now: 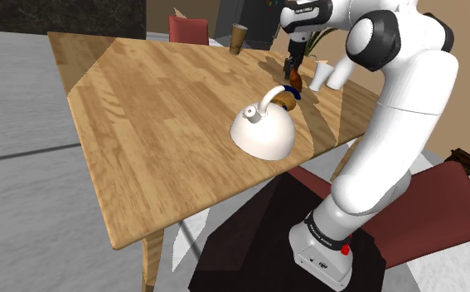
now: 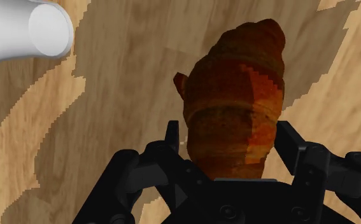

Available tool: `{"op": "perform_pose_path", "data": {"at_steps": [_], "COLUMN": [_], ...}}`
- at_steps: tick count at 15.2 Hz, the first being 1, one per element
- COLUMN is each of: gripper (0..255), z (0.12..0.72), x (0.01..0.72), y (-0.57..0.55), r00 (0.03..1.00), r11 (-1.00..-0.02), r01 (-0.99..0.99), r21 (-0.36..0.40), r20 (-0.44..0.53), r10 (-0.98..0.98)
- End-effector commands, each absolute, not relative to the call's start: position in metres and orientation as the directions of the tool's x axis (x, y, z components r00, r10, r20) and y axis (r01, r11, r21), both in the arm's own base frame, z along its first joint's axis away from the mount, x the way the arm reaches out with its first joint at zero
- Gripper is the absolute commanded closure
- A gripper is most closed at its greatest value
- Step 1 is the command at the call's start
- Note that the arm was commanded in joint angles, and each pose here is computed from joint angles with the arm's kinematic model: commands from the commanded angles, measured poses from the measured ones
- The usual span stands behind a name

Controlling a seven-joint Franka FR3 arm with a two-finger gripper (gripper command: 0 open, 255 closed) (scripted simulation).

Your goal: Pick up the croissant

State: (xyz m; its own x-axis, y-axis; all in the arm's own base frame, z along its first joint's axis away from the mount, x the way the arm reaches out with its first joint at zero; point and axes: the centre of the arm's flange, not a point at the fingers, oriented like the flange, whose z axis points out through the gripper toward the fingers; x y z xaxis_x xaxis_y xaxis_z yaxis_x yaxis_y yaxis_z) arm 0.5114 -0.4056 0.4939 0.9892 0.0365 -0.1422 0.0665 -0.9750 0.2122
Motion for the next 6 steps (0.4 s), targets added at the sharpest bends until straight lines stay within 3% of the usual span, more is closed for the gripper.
{"op": "perform_pose_path", "data": {"at_steps": [1,6], "gripper": [255,255], "z": [0.505,0.522], "x": [0.511,0.511], "y": [-0.406,-0.406], "r00": [0.989,0.989], "r11": [-0.975,-0.975], "r01": [0.067,0.067], "r21": [0.212,0.212], "r20": [-0.142,-0.142], "r10": [0.037,0.037]}}
